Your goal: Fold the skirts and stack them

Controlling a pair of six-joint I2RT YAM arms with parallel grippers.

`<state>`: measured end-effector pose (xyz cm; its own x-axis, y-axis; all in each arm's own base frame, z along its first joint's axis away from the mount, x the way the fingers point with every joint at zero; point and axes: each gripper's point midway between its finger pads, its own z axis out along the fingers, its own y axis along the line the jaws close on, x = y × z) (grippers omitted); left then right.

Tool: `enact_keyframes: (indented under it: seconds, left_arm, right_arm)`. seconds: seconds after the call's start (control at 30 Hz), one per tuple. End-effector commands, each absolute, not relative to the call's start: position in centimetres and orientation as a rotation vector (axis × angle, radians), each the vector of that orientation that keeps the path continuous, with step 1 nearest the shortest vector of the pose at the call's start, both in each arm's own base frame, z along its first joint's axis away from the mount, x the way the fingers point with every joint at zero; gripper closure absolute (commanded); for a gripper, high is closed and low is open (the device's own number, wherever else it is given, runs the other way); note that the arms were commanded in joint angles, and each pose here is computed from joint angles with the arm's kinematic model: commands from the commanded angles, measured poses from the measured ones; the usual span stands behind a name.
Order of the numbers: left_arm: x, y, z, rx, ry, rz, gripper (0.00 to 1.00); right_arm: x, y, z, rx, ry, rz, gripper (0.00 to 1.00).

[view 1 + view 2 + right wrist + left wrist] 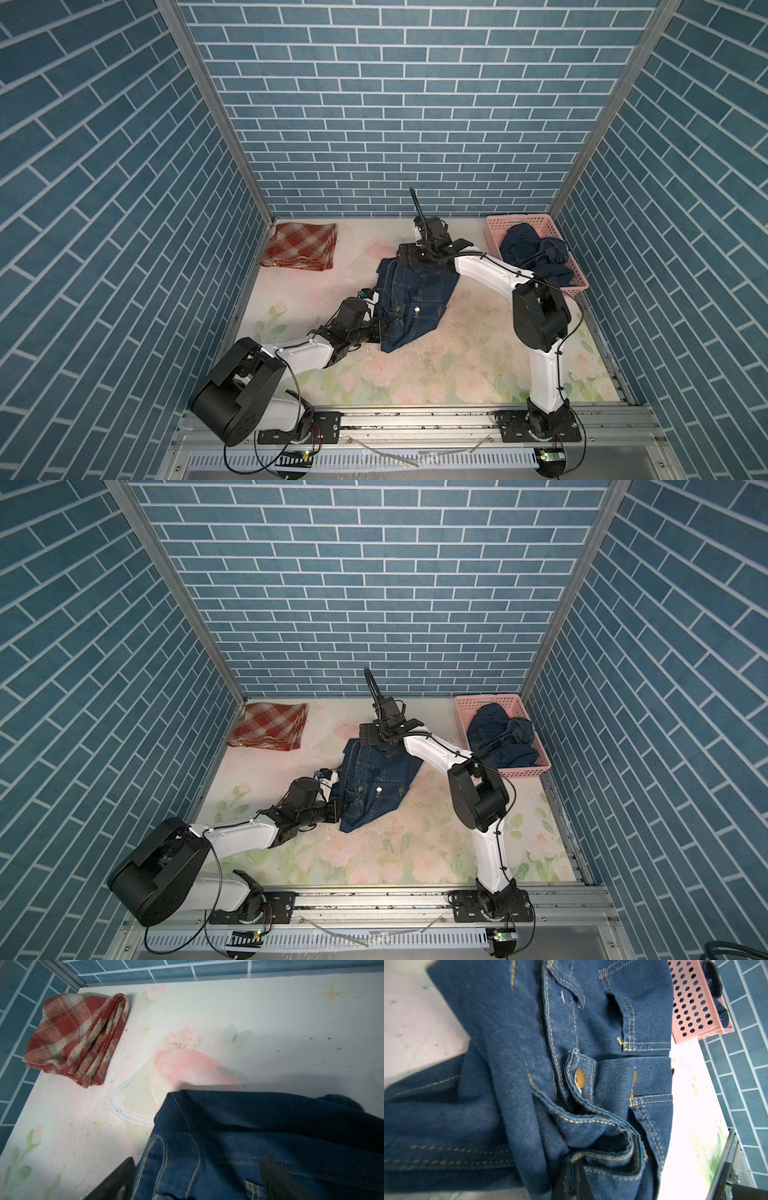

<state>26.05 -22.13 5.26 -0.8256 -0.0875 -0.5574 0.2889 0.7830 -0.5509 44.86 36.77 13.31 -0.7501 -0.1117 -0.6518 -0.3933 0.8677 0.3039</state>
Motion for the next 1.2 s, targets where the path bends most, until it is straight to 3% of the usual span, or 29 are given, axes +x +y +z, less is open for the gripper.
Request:
enact_keyframes:
  seconds: [0.0,0.17,0.27,0.33,0.43,0.47,0.63,0.83,1.17]
  left_arm:
    - [26.0,-21.2,5.4,0.131,2.389,-0.816,1.0]
    - [25.9,-20.8,6.1,0.135,2.379,-0.8,1.0]
    - [25.9,-20.7,6.2,0.133,2.379,-0.796,1.0]
    - [25.9,-20.8,6.2,0.136,2.382,-0.795,1.0]
    - [25.9,-20.7,6.2,0.128,2.381,-0.795,1.0]
    - [25.9,-20.7,6.3,0.126,2.379,-0.794,1.0]
    - [26.5,-20.1,8.5,0.114,2.355,-0.764,1.0]
    - [27.9,-18.6,15.1,0.106,2.248,-0.693,1.0]
    - [32.0,-13.3,31.0,-0.005,1.976,-0.566,1.0]
  right_arm:
    - [45.3,38.4,12.9,-0.37,2.409,0.554,0.11]
    - [44.6,39.9,9.6,-0.385,2.472,0.505,0.18]
    - [44.2,40.7,8.9,-0.398,2.491,0.538,0.35]
    - [44.2,41.1,9.0,-0.404,2.486,0.546,0.55]
    - [44.6,41.3,10.2,-0.399,2.458,0.544,0.95]
    - [44.9,41.0,11.0,-0.399,2.435,0.53,1.0]
    - [45.9,38.7,18.4,-0.368,2.283,0.476,1.0]
    - [45.0,32.8,26.6,-0.259,2.119,0.439,1.0]
    - [39.6,24.1,41.1,-0.131,1.782,0.366,1.0]
